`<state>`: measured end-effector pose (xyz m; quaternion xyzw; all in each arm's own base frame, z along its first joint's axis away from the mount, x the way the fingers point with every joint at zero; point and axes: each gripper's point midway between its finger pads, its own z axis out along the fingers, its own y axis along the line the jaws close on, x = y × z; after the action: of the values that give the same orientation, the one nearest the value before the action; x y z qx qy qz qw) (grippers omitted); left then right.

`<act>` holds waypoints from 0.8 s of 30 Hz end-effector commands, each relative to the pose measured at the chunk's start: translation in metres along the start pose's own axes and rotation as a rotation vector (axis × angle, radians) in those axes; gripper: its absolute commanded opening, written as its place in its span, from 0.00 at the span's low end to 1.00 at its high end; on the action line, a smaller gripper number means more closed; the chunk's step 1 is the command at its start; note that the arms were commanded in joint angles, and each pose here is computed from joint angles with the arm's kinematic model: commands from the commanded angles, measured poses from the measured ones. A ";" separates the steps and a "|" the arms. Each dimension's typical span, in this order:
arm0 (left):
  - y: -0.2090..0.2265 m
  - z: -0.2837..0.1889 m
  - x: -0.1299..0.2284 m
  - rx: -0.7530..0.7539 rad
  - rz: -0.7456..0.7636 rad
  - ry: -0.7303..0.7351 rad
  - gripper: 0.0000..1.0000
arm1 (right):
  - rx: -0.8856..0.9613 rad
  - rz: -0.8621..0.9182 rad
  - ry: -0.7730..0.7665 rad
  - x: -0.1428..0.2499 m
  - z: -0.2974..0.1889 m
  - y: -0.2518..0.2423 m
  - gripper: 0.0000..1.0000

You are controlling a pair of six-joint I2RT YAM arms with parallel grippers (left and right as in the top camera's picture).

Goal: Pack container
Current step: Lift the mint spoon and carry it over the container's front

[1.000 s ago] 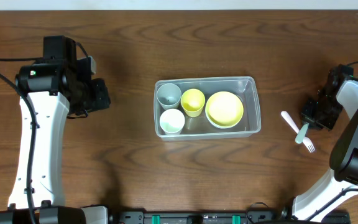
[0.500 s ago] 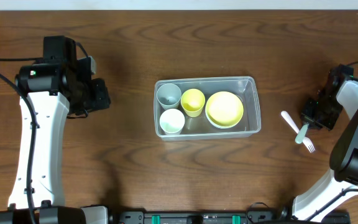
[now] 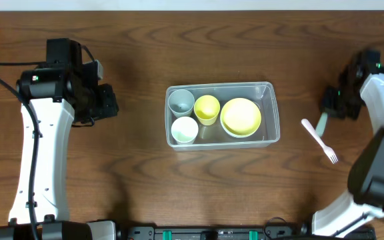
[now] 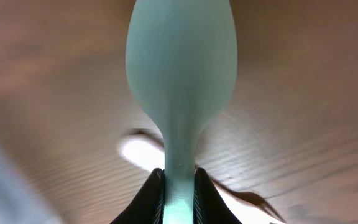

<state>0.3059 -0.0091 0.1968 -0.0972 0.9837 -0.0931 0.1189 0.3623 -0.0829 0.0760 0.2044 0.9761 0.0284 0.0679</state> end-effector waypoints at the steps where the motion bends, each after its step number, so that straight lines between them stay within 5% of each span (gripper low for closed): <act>1: -0.001 -0.002 0.002 0.003 -0.003 -0.004 0.40 | -0.081 -0.312 -0.212 -0.013 -0.076 0.059 0.01; 7: -0.001 -0.002 0.002 0.003 -0.003 -0.004 0.40 | -0.199 -0.886 -0.321 0.044 -0.123 0.161 0.01; 15: -0.001 -0.002 0.002 0.003 -0.003 -0.004 0.40 | -0.257 -1.470 -0.234 0.141 -0.111 0.235 0.01; 24: -0.001 -0.002 0.002 0.003 -0.003 -0.003 0.40 | -0.259 -1.646 -0.115 0.173 -0.086 0.244 0.01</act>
<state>0.3059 -0.0091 0.1968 -0.0973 0.9838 -0.0931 0.1187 0.2942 0.2069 0.1735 -0.5546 0.8131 0.0719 0.1617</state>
